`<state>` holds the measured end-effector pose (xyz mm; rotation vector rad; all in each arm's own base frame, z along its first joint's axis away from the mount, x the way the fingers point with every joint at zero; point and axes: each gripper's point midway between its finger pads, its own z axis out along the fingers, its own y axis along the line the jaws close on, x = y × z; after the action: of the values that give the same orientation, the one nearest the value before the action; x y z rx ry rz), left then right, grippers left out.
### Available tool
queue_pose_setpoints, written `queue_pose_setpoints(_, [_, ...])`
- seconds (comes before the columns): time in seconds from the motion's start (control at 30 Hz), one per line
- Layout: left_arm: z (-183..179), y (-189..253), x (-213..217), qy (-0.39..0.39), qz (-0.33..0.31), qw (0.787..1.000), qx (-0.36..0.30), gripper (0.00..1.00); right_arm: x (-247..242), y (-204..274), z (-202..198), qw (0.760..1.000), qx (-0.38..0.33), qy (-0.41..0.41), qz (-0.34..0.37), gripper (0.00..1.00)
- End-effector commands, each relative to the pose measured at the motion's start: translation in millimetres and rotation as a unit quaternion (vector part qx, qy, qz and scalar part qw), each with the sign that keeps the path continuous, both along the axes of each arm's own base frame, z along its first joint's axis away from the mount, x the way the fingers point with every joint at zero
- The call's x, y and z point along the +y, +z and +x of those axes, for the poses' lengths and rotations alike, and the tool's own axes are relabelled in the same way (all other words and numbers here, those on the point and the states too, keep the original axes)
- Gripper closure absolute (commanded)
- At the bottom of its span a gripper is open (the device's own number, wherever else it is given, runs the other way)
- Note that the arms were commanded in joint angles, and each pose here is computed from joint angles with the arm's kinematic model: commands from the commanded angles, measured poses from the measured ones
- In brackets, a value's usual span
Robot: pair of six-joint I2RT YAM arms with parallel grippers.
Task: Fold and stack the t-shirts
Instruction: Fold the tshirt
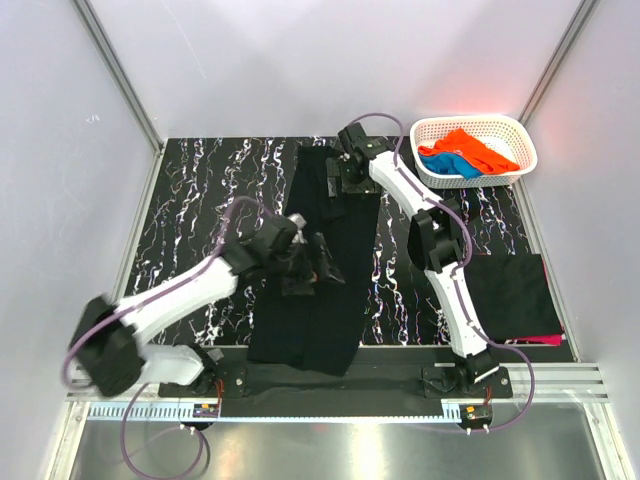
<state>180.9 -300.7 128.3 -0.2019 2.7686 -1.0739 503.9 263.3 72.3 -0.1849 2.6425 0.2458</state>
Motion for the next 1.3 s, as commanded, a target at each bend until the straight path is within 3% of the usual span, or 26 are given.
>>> queue_pose_setpoints(0.0, [29.9, 30.8, 53.8, 0.079, 0.076, 0.984, -0.137, 0.01, 24.3, 7.4, -1.7, 1.000, -0.017, 0.023, 0.004, 0.00])
queue_pose_setpoints(0.17, [48.0, 56.8, 103.8, 0.159, 0.096, 0.959, -0.213, 0.01, 31.0, -30.5, -0.1, 1.000, 0.004, 0.009, -0.007, 0.00])
queue_pose_setpoints(0.27, [54.3, 54.0, 129.2, 0.210, 0.086, 0.952, -0.205, 0.01, 27.5, -51.7, 3.8, 1.000, 0.010, 0.000, -0.023, 0.00])
queue_pose_setpoints(0.33, [62.9, 50.4, 135.1, 0.197, 0.069, 0.951, -0.230, 0.01, 32.3, -52.9, 11.2, 1.000, -0.001, 0.011, -0.020, 0.01])
queue_pose_setpoints(0.47, [52.6, 37.8, 118.4, 0.120, 0.037, 0.968, -0.215, 0.04, 39.8, -71.3, 28.9, 0.999, -0.021, 0.036, -0.019, 0.00])
queue_pose_setpoints(0.6, [34.6, 7.5, 99.7, 0.071, 0.035, 0.985, -0.153, 0.11, 45.2, -51.0, 60.7, 0.994, -0.095, 0.045, -0.016, 0.00])
queue_pose_setpoints(0.8, [17.8, -28.5, 79.0, 0.038, 0.065, 0.991, -0.107, 0.11, 56.2, 41.4, 104.3, 0.972, -0.226, 0.040, 0.040, 0.00])
queue_pose_setpoints(0.87, [16.1, -35.5, 74.8, 0.030, 0.072, 0.992, -0.096, 0.11, 58.1, 86.2, 99.8, 0.966, -0.249, 0.042, 0.062, 0.00])
queue_pose_setpoints(0.9, [16.4, -35.7, 72.1, 0.031, 0.070, 0.993, -0.090, 0.11, 57.2, 87.0, 93.9, 0.968, -0.241, 0.044, 0.061, 0.00])
queue_pose_setpoints(0.93, [16.5, -36.1, 70.0, 0.031, 0.068, 0.993, -0.086, 0.11, 56.2, 124.6, 85.5, 0.962, -0.259, 0.044, 0.072, 0.00])
queue_pose_setpoints(1.0, [16.5, -40.5, 65.2, 0.030, 0.067, 0.994, -0.075, 0.11, 46.4, 127.7, 68.9, 0.970, -0.232, 0.031, 0.065, 0.00])
queue_pose_setpoints(1.03, [15.9, -43.3, 63.7, 0.029, 0.069, 0.995, -0.071, 0.11, 38.7, 155.0, 58.6, 0.968, -0.240, 0.023, 0.071, 0.00])
queue_pose_setpoints(1.1, [11.1, -55.6, 60.9, 0.028, 0.077, 0.996, -0.046, 0.11, 33.6, 145.5, 32.9, 0.979, -0.187, 0.025, 0.082, 0.00])
queue_pose_setpoints(1.13, [9.4, -59.4, 59.2, 0.028, 0.076, 0.996, -0.038, 0.11, 31.6, 171.6, 18.1, 0.976, -0.189, 0.030, 0.106, 0.00])
queue_pose_setpoints(1.2, [2.6, -69.8, 50.1, 0.016, 0.071, 0.997, -0.018, 0.13, 31.2, 167.4, -8.3, 0.978, -0.130, 0.046, 0.158, 0.00])
queue_pose_setpoints(1.27, [-2.8, -74.5, 40.2, 0.007, 0.069, 0.998, -0.009, 0.13, 20.8, 189.5, -31.3, 0.975, -0.115, 0.037, 0.186, 0.00])
